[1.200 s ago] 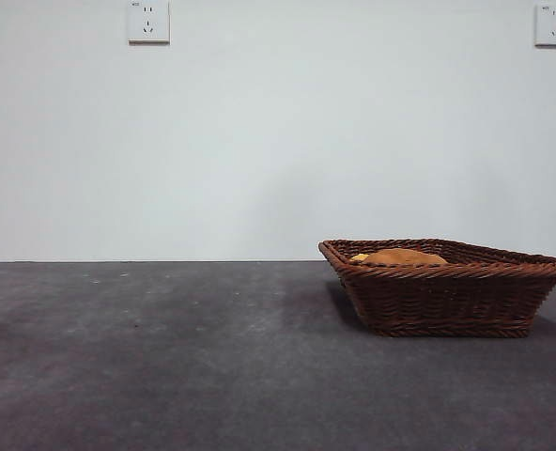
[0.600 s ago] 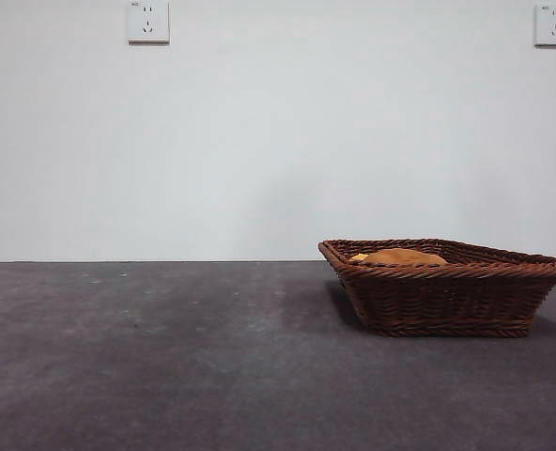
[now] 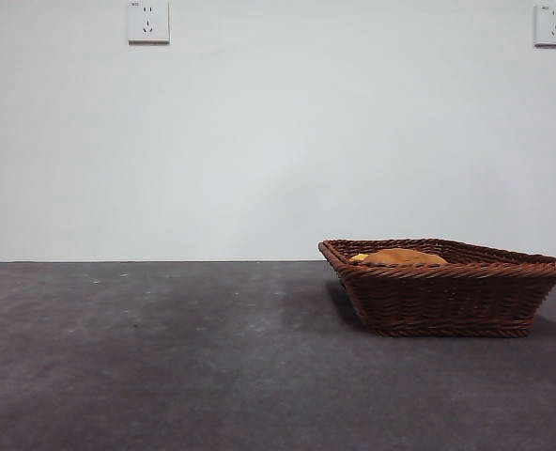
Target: Help me put the vegetables on the table into the basket
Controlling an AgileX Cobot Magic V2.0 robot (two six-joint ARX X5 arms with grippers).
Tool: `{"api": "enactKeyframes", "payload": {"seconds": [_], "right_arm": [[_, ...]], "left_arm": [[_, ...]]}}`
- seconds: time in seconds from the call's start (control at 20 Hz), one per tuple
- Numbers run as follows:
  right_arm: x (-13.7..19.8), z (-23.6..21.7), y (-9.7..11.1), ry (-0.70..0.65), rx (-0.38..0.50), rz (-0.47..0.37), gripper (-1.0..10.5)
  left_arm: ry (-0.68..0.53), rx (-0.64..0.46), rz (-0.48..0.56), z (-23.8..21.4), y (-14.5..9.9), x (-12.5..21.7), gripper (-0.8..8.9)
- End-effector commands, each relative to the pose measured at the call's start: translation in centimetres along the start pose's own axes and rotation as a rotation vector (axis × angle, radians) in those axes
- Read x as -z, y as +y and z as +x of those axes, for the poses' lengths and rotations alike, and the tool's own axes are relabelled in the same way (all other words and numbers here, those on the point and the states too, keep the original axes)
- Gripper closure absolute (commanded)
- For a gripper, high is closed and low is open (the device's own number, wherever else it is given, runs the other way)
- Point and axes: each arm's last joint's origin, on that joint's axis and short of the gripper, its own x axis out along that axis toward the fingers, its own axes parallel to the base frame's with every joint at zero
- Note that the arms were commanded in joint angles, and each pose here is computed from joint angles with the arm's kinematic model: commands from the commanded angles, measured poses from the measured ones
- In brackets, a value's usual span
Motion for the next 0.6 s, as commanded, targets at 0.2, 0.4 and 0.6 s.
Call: {"api": "enactKeyframes", "payload": {"seconds": [0.2, 0.4, 0.6], "right_arm": [[-0.1, 0.1, 0.0, 0.001, 0.005, 0.003, 9.5], [-0.1, 0.1, -0.1, 0.001, 0.015, 0.004, 9.5], [0.3, -1.0, 0.0, -0.054, 0.061, -0.032, 9.5]], "left_arm": [[0.037, -0.001, -0.003, 0.3, 0.0, 0.5, 8.17], [0.055, -0.002, -0.002, 0.4, 0.0, 0.6, 8.17], [0.062, -0.002, -0.002, 0.4, 0.0, 0.7, 8.17]]}}
